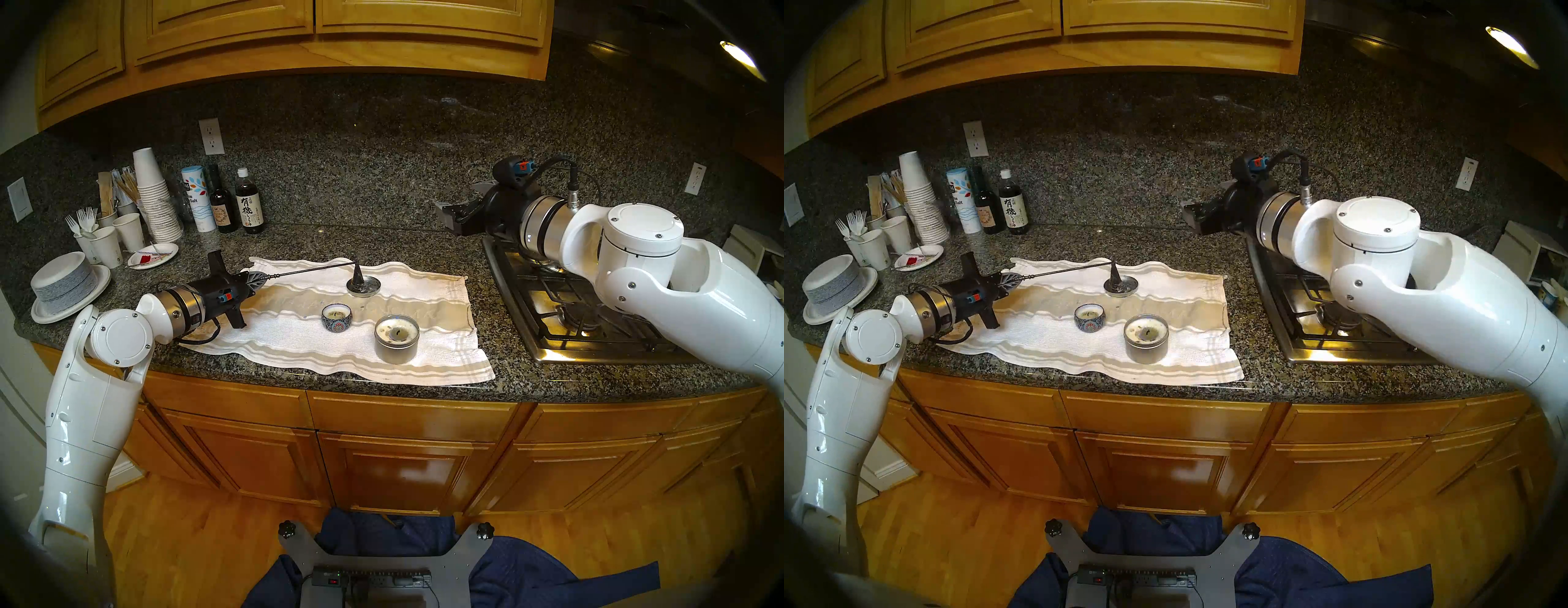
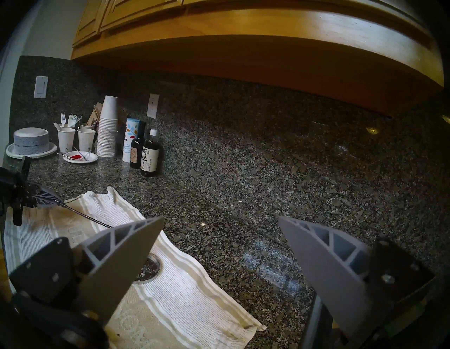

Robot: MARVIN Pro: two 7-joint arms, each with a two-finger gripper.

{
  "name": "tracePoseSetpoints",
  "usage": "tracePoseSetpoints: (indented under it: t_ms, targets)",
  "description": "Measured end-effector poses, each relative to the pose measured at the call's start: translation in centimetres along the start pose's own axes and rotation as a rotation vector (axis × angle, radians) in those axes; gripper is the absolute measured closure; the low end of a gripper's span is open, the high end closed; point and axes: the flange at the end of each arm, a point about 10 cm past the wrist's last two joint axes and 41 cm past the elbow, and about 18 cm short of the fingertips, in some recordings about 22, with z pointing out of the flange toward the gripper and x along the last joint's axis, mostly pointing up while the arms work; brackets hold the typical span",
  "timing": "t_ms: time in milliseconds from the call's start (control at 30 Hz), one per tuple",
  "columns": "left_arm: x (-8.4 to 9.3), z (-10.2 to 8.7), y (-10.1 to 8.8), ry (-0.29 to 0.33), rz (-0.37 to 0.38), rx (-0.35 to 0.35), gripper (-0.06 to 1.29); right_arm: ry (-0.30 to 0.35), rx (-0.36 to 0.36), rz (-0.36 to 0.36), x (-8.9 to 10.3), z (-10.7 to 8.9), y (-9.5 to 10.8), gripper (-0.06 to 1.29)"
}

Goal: Put out candle flame

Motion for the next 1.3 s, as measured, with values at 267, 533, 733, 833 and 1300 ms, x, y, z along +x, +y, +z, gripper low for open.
tracePoseSetpoints:
  t_ms: [267,533,733,833,1300]
  targets:
    - [0.0,0.3,0.1,-0.003,0.003,-0.015,1.25,0.001,-0.003,0.001,0.0,-0.1,0.1,0.01]
    - [0.1,0.3,0.1,0.001,0.008,-0.030,1.25,0.001,-0.005,0.002,-0.1,-0.2,0.1,0.01]
    - [0.2,0.2,0.0,0.002,0.014,-0.062,1.16,0.002,-0.005,0.003,-0.1,-0.2,0.2,0.01]
    - [0.3,0.2,-0.1,0.006,0.017,-0.090,1.10,0.003,-0.005,0.004,-0.1,-0.2,0.2,0.01]
    - [0.7,0.5,-1.0,0.017,0.025,-0.142,0.99,0.002,-0.005,0.006,-0.2,-0.2,0.2,0.01]
